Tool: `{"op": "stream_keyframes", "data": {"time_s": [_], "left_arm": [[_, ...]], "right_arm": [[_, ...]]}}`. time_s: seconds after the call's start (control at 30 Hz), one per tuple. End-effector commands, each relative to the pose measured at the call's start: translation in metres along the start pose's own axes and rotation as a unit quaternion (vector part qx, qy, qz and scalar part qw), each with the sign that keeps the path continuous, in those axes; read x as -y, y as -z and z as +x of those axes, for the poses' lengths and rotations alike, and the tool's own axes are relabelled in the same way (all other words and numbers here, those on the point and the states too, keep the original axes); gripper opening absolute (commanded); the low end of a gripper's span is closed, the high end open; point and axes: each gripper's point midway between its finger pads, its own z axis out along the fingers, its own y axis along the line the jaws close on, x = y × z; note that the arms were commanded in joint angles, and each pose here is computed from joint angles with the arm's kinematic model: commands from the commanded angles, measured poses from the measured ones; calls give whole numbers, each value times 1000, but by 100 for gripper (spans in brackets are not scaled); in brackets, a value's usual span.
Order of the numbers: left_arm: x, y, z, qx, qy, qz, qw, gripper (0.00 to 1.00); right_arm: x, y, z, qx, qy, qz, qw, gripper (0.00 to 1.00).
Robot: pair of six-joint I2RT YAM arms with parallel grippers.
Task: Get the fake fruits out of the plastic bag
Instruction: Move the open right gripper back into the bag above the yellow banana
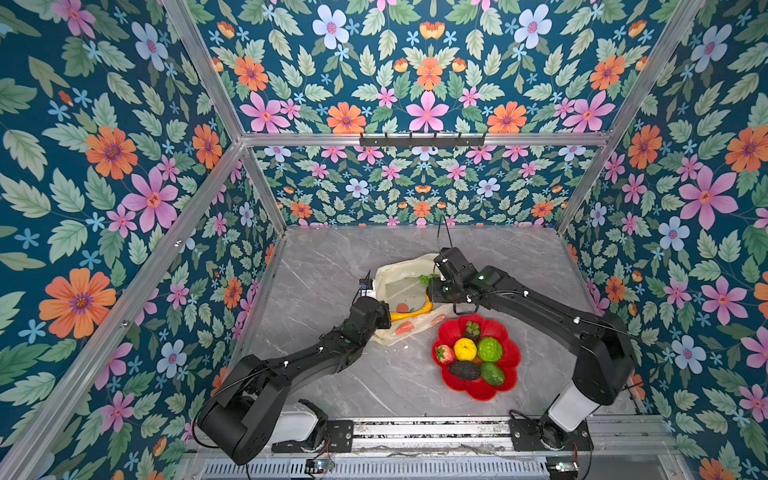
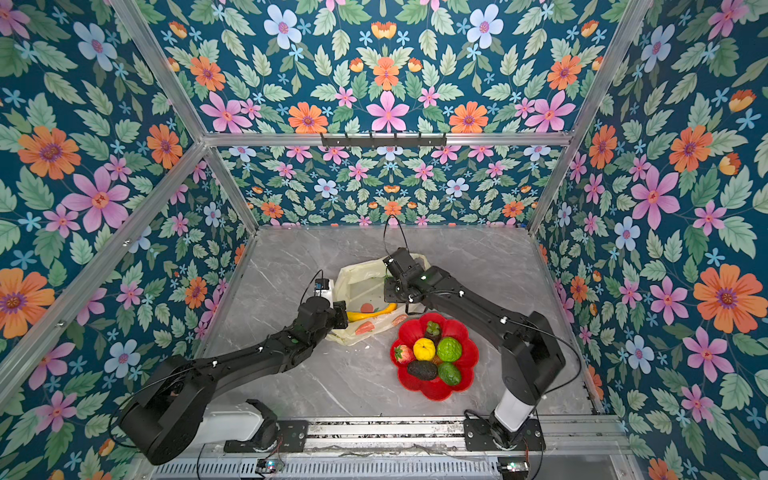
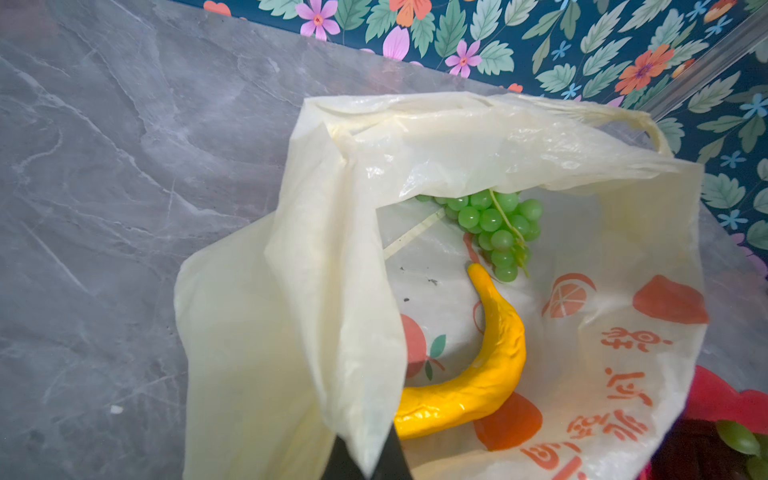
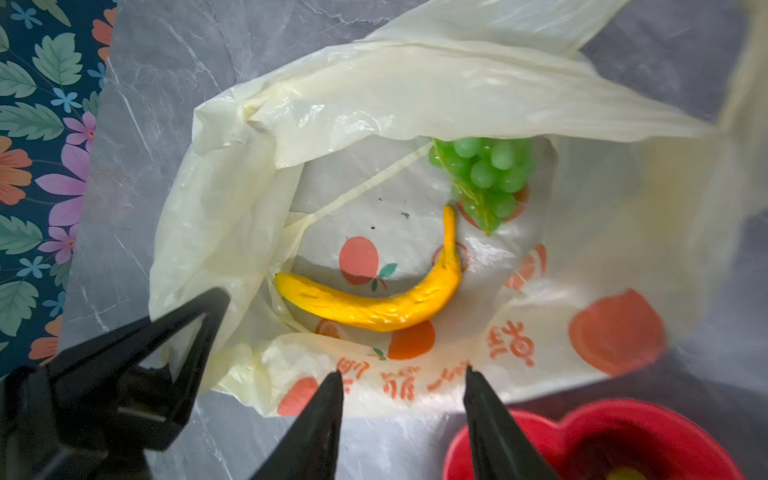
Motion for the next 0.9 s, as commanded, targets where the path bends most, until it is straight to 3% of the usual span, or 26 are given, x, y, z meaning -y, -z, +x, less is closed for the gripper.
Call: {"op": "stream_keyframes", "data": {"time_s": [0.0,0.13,0.37,0.53,0.87], "left_arm": [[4,1,-9,28,-2,13,1000,0],[1,-3,-2,18,1,6,1000,0],[-10,-5,-7,16,-11,-36,999,0],[-26,0,-10,25,11,-56,998,0],[-67,13,-21,49,39,-120,991,0]], "right_arm": [[-5,-16,4,-19,11,-2,1000,50],[-8,-33,19,-45,16,-4,999,50],[-38,-52,50,-76,85,1,993,50],[-44,-69,65,-100,98,1,990,50],[-39,-88,76,-92,118,-7,989,50]]}}
